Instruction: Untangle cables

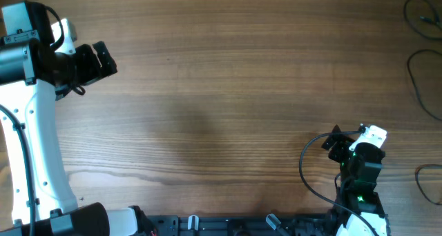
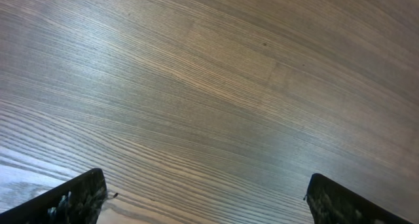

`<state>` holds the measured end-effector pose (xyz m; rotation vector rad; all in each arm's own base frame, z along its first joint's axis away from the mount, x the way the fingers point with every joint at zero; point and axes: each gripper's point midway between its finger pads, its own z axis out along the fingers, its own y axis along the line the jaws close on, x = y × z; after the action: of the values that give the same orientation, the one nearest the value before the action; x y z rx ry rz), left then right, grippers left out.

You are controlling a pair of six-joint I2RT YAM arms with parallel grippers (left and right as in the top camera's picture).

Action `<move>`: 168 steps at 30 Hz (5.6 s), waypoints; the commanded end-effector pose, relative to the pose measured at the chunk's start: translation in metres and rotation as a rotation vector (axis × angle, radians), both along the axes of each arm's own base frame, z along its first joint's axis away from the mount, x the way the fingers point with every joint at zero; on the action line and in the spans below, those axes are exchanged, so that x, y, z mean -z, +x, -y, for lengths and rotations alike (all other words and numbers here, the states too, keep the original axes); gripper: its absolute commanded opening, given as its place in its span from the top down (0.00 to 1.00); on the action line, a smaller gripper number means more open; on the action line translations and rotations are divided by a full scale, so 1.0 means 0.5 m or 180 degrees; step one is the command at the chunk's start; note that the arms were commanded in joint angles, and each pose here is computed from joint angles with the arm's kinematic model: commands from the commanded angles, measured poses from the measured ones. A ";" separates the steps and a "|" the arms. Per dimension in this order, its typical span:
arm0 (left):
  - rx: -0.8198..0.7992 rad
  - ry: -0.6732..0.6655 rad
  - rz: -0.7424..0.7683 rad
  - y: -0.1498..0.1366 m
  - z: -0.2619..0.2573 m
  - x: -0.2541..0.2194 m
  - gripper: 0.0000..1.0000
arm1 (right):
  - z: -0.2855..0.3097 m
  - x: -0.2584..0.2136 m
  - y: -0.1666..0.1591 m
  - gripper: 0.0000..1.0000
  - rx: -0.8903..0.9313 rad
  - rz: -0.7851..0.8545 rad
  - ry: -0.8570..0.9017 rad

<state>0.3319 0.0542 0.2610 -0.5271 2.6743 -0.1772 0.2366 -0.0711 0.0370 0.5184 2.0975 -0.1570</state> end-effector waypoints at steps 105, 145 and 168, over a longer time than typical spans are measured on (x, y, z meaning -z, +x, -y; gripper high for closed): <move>0.0685 0.1356 0.3361 -0.172 0.092 0.208 0.00 | -0.128 -0.283 0.020 0.00 -0.0691 0.2080 0.0625; 0.0685 0.1356 0.3361 -0.172 0.092 0.208 0.00 | -0.173 -0.276 0.019 0.00 -0.1419 0.1859 -0.0311; 0.0685 0.1356 0.3361 -0.172 0.092 0.208 0.01 | -0.173 -0.276 0.019 0.00 -0.1419 0.1859 -0.0312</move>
<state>0.2462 0.0060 0.1586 0.0226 1.6437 0.0354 0.2470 0.0174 0.1721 -0.0037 1.5863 0.1346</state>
